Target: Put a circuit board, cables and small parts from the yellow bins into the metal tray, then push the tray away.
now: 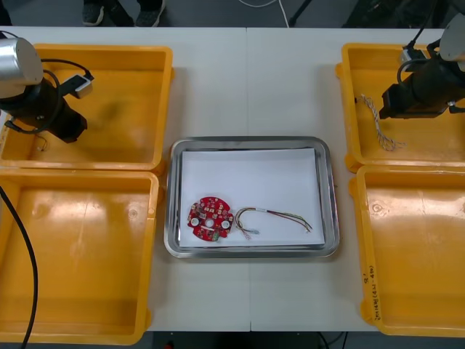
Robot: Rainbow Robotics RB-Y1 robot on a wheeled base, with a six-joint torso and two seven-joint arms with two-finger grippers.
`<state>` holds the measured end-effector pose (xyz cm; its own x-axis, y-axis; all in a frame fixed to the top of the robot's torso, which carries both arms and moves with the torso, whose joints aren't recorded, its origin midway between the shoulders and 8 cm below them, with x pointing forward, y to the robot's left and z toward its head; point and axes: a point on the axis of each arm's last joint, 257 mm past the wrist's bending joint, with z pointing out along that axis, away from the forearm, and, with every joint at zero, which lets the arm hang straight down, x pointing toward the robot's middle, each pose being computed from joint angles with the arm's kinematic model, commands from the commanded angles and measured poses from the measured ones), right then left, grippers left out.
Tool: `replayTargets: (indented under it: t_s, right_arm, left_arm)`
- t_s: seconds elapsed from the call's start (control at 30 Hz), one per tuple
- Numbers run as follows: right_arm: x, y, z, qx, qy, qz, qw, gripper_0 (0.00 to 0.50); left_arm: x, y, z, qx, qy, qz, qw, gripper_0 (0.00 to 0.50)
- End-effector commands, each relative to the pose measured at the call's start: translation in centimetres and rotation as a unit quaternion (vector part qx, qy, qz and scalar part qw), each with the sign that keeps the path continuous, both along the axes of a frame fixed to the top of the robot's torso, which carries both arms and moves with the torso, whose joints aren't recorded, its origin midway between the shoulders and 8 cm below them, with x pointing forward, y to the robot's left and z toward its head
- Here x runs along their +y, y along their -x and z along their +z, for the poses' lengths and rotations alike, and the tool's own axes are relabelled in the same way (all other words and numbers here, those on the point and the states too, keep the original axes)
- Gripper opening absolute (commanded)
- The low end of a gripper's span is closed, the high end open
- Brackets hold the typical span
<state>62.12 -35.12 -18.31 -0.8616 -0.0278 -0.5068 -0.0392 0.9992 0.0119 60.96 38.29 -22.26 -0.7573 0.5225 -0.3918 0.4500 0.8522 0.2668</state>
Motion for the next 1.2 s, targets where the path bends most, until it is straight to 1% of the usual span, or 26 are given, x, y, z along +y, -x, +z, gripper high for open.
replayTargets:
  t_s: [0.03,0.13,0.27,0.4,0.47,0.53,0.7,0.87,1.03,1.13,1.2]
  right_arm:
    - [1.6,-2.1,3.2,-0.037,0.024,0.027,0.999,0.5]
    - [2.0,-2.6,3.1,-0.044,0.033,0.031,0.998,0.5]
    - [2.8,-2.6,2.6,-0.042,0.031,0.033,0.998,0.5]
    - [2.5,-2.2,1.3,-0.035,0.033,0.031,0.998,0.5]
    - [2.2,-2.0,0.5,-0.034,0.033,0.029,0.998,0.5]
    - [1.8,-1.7,-0.3,-0.029,0.035,0.027,0.999,0.5]
    - [1.8,-1.4,-1.1,-0.024,0.033,0.027,0.999,0.5]
    - [1.9,-1.4,-2.2,-0.026,0.032,0.026,0.999,0.5]
    - [1.8,-1.0,-3.3,-0.021,0.03,0.024,0.999,0.5]
    - [2.0,-0.7,-3.9,-0.016,0.028,0.024,0.999,0.5]
    - [1.9,-0.6,-4.2,-0.014,0.028,0.024,0.999,0.5]
  left_arm:
    - [-2.6,-0.9,2.4,-0.018,0.048,0.03,0.9983,0.0]
    - [-2.9,-0.9,3.9,-0.023,0.055,0.031,0.9977,0.0]
    - [-3.2,-0.7,5.6,-0.028,0.062,0.043,0.9968,0.0]
    - [-3.8,-0.5,6.4,-0.026,0.072,0.057,0.9954,0.0]
    - [-4.3,-0.2,6.7,-0.021,0.076,0.064,0.9948,0.0]
    - [-4.9,0.1,6.9,-0.016,0.08,0.074,0.9939,0.0]
    - [-6.2,0.2,7.0,-0.013,0.091,0.088,0.9919,0.0]
    - [-8.0,0.3,6.7,-0.006,0.105,0.101,0.9893,0.0]
    - [-10.4,1.1,6.3,0.012,0.12,0.112,0.9864,0.0]
    - [-11.3,1.4,5.9,0.02,0.121,0.111,0.9863,0.0]
    - [-11.6,1.4,5.7,0.022,0.122,0.111,0.9861,0.0]
